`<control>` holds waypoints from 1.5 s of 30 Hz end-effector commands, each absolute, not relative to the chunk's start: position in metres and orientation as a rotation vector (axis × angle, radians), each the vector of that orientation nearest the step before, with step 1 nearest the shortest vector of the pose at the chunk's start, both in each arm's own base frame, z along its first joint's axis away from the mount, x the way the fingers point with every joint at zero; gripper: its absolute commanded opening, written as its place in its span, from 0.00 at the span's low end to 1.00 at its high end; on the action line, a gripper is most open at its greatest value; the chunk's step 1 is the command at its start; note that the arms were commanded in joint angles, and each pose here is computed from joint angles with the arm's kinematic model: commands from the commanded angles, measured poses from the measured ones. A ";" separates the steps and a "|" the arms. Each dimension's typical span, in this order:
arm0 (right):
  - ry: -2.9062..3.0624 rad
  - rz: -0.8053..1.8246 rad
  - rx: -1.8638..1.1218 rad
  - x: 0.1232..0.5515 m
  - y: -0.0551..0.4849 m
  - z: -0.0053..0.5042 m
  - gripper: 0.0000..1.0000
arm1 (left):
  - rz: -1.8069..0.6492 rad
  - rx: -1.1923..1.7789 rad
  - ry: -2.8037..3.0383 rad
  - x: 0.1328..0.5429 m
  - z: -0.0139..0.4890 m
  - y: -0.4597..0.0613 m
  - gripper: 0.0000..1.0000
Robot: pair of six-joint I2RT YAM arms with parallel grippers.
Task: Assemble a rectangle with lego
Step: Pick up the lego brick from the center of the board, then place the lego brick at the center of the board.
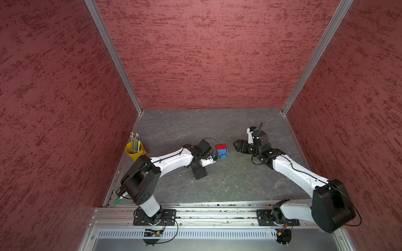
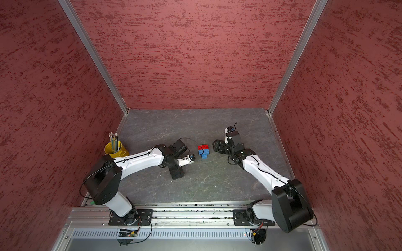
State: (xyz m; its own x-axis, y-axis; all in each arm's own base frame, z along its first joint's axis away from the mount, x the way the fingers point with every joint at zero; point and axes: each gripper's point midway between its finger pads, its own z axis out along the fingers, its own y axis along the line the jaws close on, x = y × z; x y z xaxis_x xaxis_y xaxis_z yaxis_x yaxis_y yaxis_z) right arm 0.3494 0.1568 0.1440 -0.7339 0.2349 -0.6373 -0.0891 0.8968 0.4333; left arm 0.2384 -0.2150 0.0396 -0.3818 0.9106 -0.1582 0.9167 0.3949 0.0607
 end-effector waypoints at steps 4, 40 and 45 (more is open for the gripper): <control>2.311 0.567 0.103 0.351 0.153 0.146 0.85 | -0.039 1.662 2.495 0.249 0.025 -0.218 0.83; 1.948 1.602 -0.386 0.270 0.237 0.273 0.80 | -0.548 0.982 1.414 0.251 0.271 -0.368 0.53; 1.984 1.662 -0.408 0.259 0.239 0.265 0.78 | -0.518 0.947 1.391 0.254 0.272 -0.369 0.53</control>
